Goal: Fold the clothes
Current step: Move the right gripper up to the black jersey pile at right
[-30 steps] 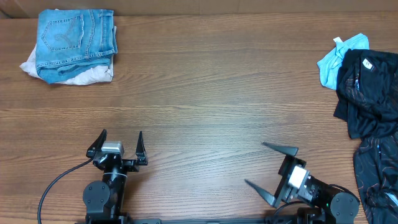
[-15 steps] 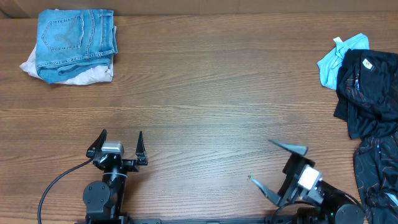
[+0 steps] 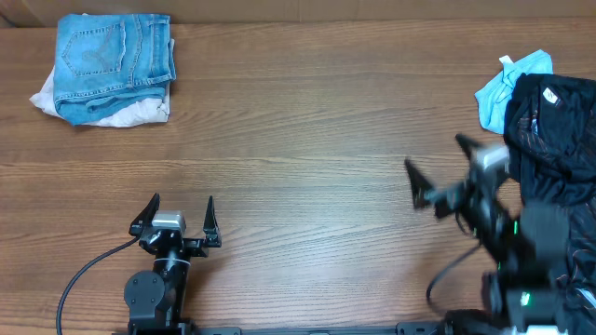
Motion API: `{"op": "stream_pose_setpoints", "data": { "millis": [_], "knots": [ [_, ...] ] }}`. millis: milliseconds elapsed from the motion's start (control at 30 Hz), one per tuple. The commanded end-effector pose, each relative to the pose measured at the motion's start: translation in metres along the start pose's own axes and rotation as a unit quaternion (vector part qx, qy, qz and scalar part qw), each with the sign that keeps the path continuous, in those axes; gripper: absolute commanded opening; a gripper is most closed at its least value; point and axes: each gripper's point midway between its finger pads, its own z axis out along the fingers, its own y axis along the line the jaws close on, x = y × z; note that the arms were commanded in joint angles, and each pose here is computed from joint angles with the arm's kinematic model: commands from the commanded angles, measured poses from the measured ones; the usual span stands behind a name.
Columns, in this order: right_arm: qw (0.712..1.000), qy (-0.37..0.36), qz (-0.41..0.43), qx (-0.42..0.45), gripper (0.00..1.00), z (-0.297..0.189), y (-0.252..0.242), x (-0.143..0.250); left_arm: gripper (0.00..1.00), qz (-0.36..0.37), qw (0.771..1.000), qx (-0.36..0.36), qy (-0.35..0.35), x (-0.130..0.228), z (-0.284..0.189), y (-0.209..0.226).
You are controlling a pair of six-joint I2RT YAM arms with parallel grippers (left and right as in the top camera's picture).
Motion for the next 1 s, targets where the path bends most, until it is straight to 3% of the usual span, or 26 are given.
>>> {"op": "stream_pose_setpoints", "data": {
  "millis": [0, 200, 400, 500, 733, 967],
  "knots": [
    [0.992, 0.072, -0.008, 0.101, 1.0, 0.026, -0.059, -0.013, 1.0, 0.006, 1.0, 0.0, -0.003, 0.0, 0.0, 0.0],
    [0.948, 0.264, 0.098, 0.148, 1.0, 0.067, -0.149, 0.007, 1.0, 0.006, 1.0, 0.0, -0.003, 0.0, 0.0, 0.0],
    [0.906, 0.358, 0.16, 0.157, 1.0, 0.086, -0.193, 0.055, 1.0, 0.006, 1.0, 0.0, -0.003, 0.0, 0.0, 0.0],
    [0.902, 0.362, 0.163, 0.17, 1.0, 0.092, -0.208, 0.068, 1.0, 0.006, 1.0, 0.0, -0.003, 0.0, 0.0, 0.0],
    [0.872, 0.372, 0.124, 0.293, 1.0, 0.082, -0.273, 0.089, 1.0, 0.006, 1.0, 0.0, -0.003, 0.0, 0.0, 0.0],
    [0.86, 0.384, 0.126, 0.312, 1.0, 0.091, -0.294, 0.119, 1.0, 0.006, 1.0, 0.0, -0.003, 0.0, 0.0, 0.0]
  ]
}}
